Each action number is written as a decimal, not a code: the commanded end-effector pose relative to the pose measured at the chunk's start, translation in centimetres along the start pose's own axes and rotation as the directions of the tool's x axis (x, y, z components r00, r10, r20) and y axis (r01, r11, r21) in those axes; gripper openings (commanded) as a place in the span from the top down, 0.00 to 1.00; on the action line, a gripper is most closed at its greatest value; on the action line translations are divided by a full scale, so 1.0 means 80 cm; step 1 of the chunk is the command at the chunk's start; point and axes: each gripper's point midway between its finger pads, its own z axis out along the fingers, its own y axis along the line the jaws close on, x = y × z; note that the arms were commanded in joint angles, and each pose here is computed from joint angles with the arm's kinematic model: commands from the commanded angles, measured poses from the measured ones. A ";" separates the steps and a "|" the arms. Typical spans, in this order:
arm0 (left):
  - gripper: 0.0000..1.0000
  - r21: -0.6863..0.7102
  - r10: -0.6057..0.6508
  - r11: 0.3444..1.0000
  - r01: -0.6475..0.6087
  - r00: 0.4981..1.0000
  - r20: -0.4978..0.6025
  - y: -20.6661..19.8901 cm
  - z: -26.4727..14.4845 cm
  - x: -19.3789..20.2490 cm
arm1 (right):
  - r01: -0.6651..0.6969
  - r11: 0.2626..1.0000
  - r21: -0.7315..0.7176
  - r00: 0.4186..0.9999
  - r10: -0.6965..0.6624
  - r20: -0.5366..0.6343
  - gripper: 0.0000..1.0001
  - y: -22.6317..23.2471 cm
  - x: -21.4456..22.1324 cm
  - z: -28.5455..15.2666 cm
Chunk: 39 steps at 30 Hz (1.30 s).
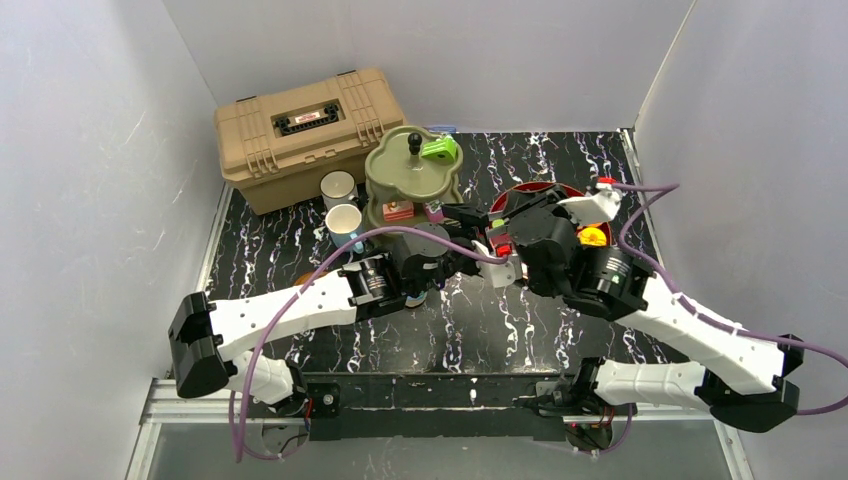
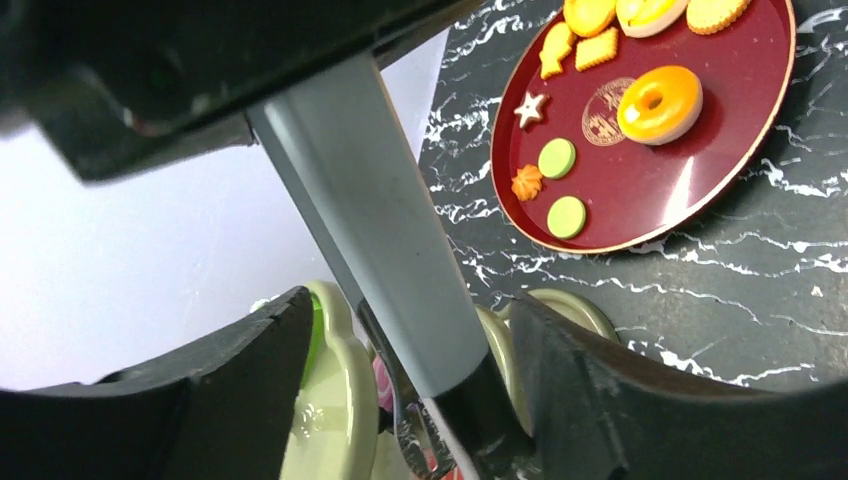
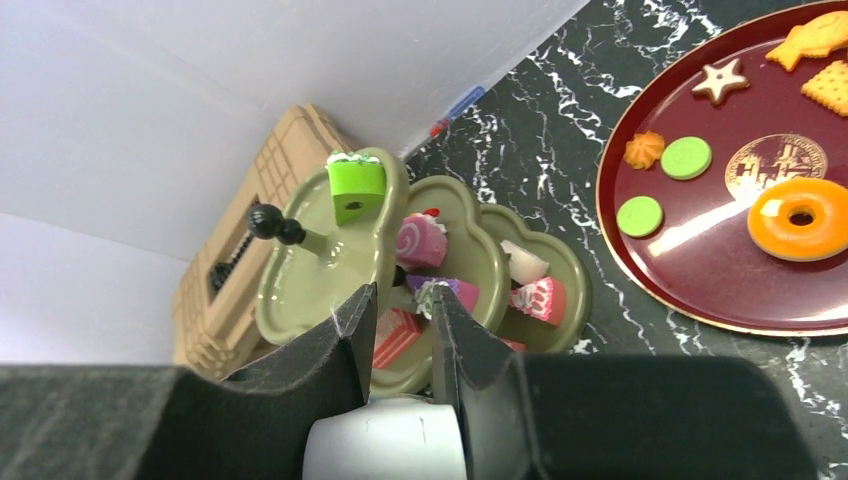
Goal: Serve the afternoon tea
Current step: Adjust the clamp.
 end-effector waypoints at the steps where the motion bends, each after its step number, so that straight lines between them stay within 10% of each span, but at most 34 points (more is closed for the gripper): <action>1: 0.39 -0.114 -0.078 0.990 0.082 0.996 0.045 0.051 -0.009 -0.021 | -0.115 0.992 -0.047 0.993 0.115 -0.003 0.95 0.013 -0.030 -0.014; 8: 0.80 -0.122 -0.112 0.985 0.121 0.991 0.073 0.061 -0.013 -0.028 | -0.117 0.990 -0.080 0.993 0.115 -0.036 0.66 0.011 -0.032 -0.022; 15: 0.83 -0.006 -0.328 0.943 0.333 0.933 0.149 0.066 -0.036 -0.046 | -0.020 0.977 -0.214 0.999 0.010 -0.046 0.02 0.019 -0.053 -0.040; 30: 0.80 0.307 -0.595 0.784 0.539 0.794 0.125 0.037 -0.057 -0.066 | 0.109 0.883 -0.456 0.967 -0.200 -0.157 0.02 0.084 -0.007 -0.060; 39: 0.76 0.381 -0.632 0.740 0.555 0.767 0.110 0.034 -0.069 -0.062 | 0.086 0.844 -0.530 0.959 -0.215 -0.187 0.38 0.087 0.003 -0.073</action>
